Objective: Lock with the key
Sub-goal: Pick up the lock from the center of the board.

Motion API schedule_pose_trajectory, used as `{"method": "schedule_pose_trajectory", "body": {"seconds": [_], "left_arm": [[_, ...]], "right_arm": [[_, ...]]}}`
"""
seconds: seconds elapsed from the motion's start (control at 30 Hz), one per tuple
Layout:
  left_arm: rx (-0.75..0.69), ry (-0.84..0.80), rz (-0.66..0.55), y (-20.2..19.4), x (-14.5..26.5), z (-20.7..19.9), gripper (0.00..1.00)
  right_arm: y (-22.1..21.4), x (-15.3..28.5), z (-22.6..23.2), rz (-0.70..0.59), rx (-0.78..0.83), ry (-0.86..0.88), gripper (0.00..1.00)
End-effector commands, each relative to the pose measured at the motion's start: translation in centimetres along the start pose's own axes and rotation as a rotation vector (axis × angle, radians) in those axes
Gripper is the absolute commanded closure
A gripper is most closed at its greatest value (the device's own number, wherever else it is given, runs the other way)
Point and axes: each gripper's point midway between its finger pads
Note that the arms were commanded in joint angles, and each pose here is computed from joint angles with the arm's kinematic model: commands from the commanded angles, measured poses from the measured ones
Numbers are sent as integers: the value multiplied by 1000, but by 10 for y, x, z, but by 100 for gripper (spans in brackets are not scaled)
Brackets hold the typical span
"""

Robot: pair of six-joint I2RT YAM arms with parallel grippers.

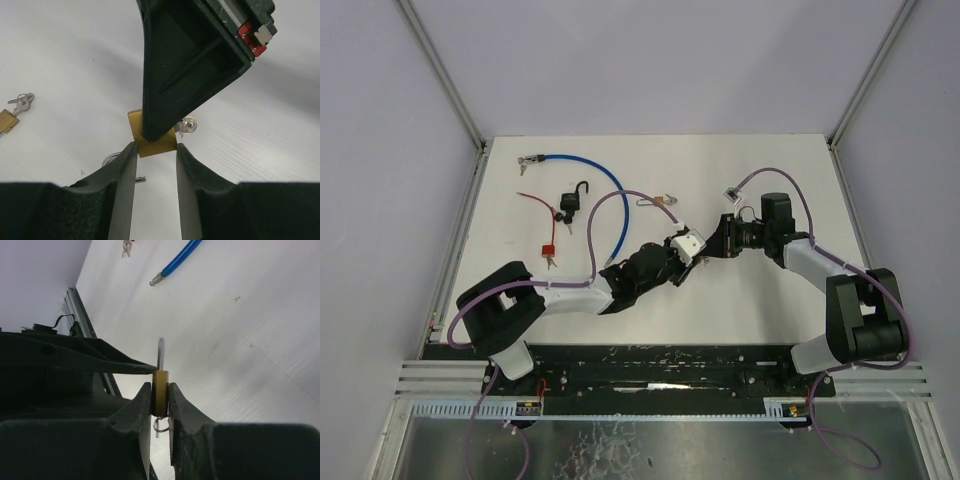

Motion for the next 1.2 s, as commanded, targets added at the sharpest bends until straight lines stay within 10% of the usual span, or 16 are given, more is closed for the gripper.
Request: {"method": "schedule_pose_trajectory", "body": {"seconds": [0.0, 0.27, 0.47, 0.9, 1.17], "left_arm": [[-18, 26, -98, 32, -8, 0, 94], [63, -6, -141, 45, 18, -6, 43], [224, -59, -213, 59, 61, -8, 28], [874, -437, -487, 107, 169, 5, 28], [1289, -575, -416, 116, 180, -13, 35]], "right_arm": [[14, -3, 6, 1, 50, 15, 87], [28, 4, 24, -25, 120, 62, 100], [35, 17, 51, -30, 257, 155, 100], [34, 62, 100, -25, 729, 154, 100], [35, 76, 102, -66, 932, 51, 100]]}}
Point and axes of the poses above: each gripper's point midway between its finger pads, its own x axis back along the fingers, its own z axis along the line the jaws close on, y = z × x, and after that the axes turned 7 degrees about x, right-handed
